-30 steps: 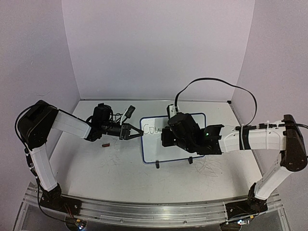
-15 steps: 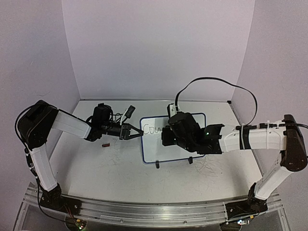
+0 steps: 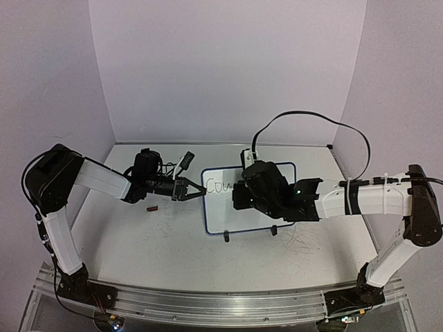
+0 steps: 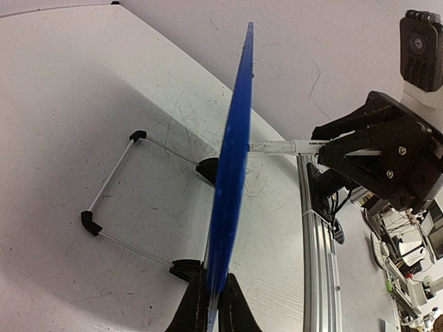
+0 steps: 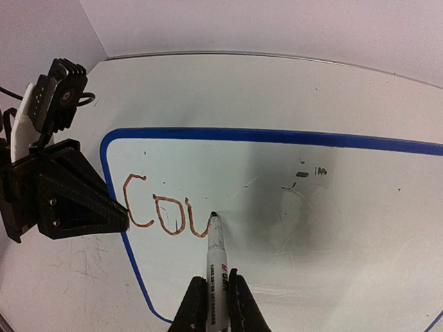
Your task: Write a sentence on the whiteboard
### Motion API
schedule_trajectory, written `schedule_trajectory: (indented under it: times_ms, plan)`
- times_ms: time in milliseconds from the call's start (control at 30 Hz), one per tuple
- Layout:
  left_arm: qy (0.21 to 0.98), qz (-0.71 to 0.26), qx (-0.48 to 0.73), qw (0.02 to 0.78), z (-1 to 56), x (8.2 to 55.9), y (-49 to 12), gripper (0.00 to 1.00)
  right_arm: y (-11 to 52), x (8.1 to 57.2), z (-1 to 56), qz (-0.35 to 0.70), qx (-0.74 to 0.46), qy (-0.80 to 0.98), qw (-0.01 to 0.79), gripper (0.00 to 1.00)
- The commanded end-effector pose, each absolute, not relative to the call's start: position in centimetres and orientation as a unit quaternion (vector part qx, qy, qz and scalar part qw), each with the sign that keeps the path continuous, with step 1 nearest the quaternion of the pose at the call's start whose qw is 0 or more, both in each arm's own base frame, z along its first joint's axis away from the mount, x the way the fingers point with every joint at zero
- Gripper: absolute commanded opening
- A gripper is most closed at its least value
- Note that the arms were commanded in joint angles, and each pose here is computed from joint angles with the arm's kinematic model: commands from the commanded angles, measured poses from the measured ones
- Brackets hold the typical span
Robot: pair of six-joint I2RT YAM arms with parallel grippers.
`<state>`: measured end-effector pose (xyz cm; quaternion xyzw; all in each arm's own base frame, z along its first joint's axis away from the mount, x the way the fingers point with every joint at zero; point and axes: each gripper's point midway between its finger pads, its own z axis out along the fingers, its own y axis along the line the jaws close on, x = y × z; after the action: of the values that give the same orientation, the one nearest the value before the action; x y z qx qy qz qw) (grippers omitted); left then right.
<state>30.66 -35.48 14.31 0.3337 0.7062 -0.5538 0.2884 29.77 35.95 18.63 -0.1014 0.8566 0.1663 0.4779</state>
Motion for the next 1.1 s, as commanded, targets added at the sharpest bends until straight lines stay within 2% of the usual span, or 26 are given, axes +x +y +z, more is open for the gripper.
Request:
schedule_trajectory:
  times_ms: [0, 667, 1067]
  plan:
    - [0.694, -0.567, 0.344, 0.28, 15.4, 29.6, -35.6, 0.0, 35.1, 31.2, 22.0, 0.169, -0.068, 0.84, 0.511, 0.0]
    - [0.695, -0.567, 0.343, 0.279, 15.3, 29.6, -35.6, 0.0, 35.4, 31.0, 21.1, 0.173, -0.072, 0.845, 0.5, 0.0]
    - [0.696, -0.567, 0.343, 0.279, 15.3, 29.7, -35.6, 0.0, 35.4, 29.7, 18.4, 0.18, -0.077, 0.861, 0.469, 0.0]
